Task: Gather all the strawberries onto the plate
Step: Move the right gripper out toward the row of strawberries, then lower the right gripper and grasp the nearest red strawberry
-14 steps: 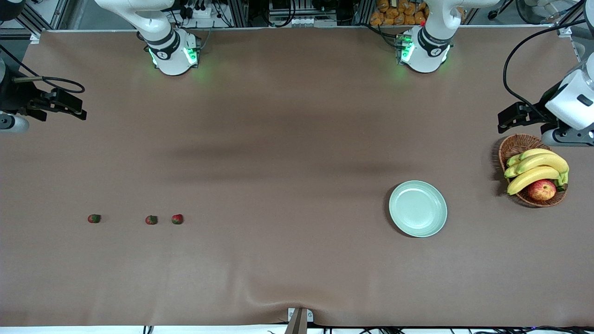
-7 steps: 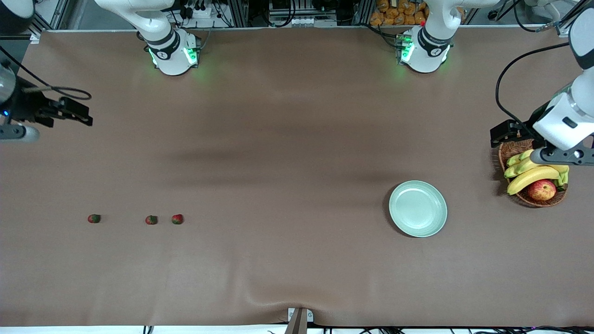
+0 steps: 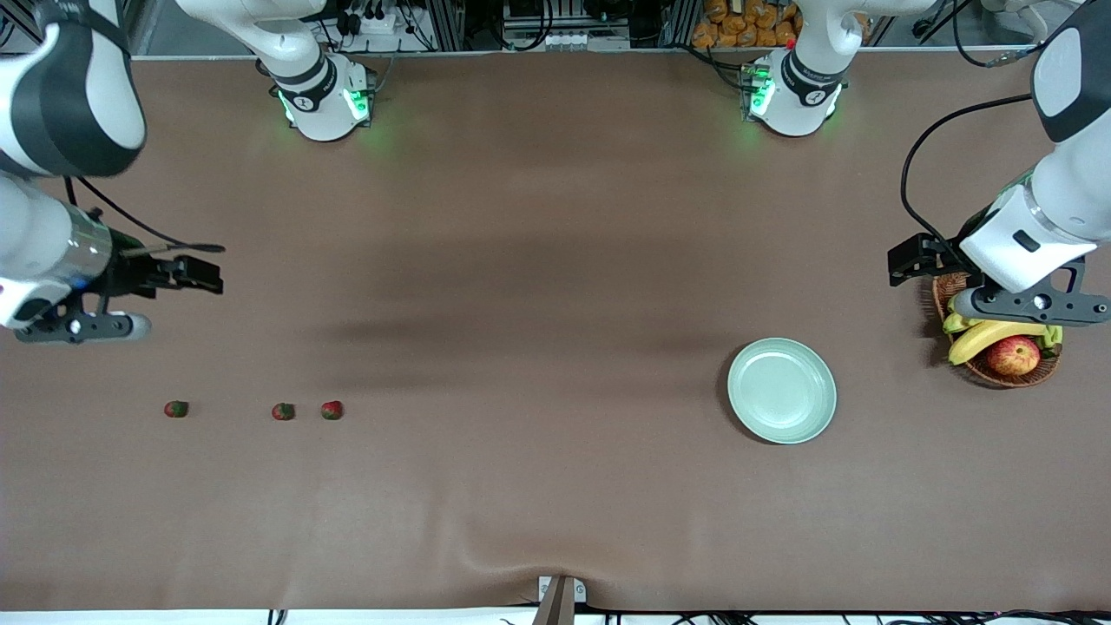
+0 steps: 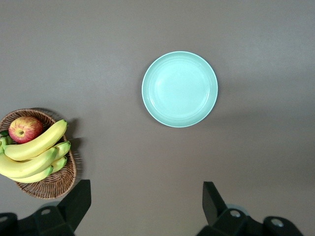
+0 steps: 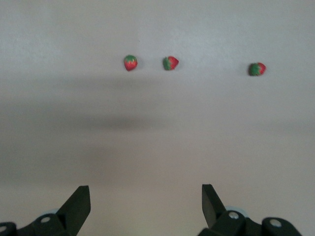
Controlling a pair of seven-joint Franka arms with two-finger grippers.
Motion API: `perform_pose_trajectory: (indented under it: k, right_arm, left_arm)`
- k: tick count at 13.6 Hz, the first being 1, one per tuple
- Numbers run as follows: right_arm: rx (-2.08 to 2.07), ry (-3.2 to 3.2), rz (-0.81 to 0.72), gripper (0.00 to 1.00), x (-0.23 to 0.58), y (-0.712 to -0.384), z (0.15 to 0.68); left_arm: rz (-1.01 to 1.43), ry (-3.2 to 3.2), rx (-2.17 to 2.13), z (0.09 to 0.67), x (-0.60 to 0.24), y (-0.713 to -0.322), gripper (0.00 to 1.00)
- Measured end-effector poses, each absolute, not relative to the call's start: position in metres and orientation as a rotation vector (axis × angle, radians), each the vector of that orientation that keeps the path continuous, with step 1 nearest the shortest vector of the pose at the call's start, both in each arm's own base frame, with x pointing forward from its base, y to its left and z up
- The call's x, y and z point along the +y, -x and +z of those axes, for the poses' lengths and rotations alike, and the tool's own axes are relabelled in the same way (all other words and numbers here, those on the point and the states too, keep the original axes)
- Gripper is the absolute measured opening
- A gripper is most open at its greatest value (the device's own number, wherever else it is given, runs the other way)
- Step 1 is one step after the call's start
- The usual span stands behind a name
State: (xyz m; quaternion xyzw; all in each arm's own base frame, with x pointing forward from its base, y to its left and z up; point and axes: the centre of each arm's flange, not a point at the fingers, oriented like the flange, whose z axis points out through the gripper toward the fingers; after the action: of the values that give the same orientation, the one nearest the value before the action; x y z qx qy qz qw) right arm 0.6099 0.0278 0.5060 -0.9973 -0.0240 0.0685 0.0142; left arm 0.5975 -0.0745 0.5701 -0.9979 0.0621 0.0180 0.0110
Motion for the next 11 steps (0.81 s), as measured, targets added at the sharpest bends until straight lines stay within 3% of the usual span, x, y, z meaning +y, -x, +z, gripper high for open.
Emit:
perform_pose_trajectory:
  k: [11]
  right_arm:
    - [0.01, 3.119, 0.039, 1.0, 0.046, -0.687, 0.33]
  left_arm:
    - [0.051, 3.114, 0.163, 0.571, -0.063, -0.601, 1.0]
